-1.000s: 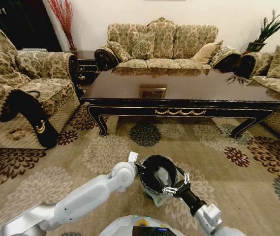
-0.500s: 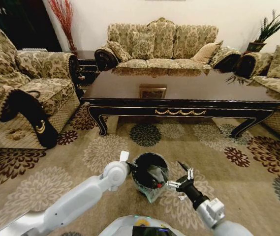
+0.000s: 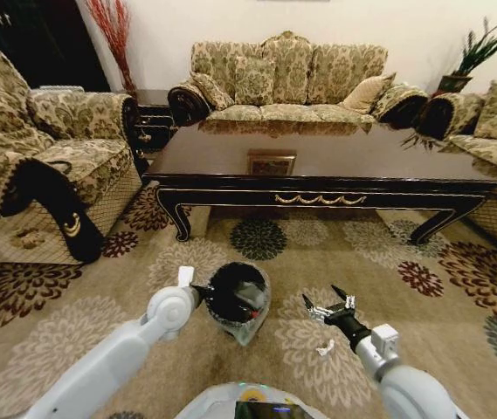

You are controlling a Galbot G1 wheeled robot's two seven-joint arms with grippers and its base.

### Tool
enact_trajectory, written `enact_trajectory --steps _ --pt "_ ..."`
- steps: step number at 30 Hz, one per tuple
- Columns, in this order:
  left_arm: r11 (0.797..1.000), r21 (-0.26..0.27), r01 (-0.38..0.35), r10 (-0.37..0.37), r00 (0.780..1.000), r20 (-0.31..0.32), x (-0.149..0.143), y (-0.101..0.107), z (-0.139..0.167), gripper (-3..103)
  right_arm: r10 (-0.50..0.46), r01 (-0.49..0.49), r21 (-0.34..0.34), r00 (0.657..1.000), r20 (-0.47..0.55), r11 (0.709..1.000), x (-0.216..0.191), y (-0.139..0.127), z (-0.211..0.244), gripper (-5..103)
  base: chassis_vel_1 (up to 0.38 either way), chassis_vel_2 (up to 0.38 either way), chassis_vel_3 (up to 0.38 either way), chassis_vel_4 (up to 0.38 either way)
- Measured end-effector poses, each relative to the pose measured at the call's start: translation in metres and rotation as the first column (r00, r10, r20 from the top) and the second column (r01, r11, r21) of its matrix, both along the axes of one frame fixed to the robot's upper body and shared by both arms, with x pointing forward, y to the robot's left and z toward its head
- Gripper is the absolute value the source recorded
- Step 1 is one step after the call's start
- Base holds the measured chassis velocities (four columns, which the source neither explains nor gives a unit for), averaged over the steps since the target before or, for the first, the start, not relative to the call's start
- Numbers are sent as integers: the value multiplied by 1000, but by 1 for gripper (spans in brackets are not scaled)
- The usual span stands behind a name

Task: Move to the front of the table and pick up the trash from the floor, then place it into the trash bin.

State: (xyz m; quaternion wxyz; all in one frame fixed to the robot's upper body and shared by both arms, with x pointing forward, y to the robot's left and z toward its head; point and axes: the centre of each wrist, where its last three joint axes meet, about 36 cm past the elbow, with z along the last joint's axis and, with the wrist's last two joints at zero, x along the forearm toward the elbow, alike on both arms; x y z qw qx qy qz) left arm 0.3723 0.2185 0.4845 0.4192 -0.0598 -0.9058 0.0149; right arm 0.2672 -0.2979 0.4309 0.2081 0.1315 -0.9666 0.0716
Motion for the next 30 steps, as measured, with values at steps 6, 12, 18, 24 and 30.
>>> enact_trajectory --steps 6,12,18,24,30 --pt "1000 -7 -4 4 1000 -8 -7 1 -6 0 -26 21 -56 994 -102 998 8 -20 -27 100 0 0 0 0" --pt "1000 -16 3 -3 1000 -10 -5 2 -7 0 -77 60 -101 981 -179 993 5 -38 -56 100 0 0 0 0" --pt "1000 -8 2 -2 1000 -8 0 7 -6 0 -99 66 -148 970 -224 987 1 -64 -87 100 0 0 0 0" --pt "1000 -14 12 -12 1000 -13 0 4 -6 0 -114 75 -149 954 -277 986 -6 -72 -110 100 0 0 0 0" --pt "1000 -10 19 -19 1000 -15 -5 3 -5 0 -123 82 -139 942 -313 987 -6 -75 -132 96 0 0 0 0"
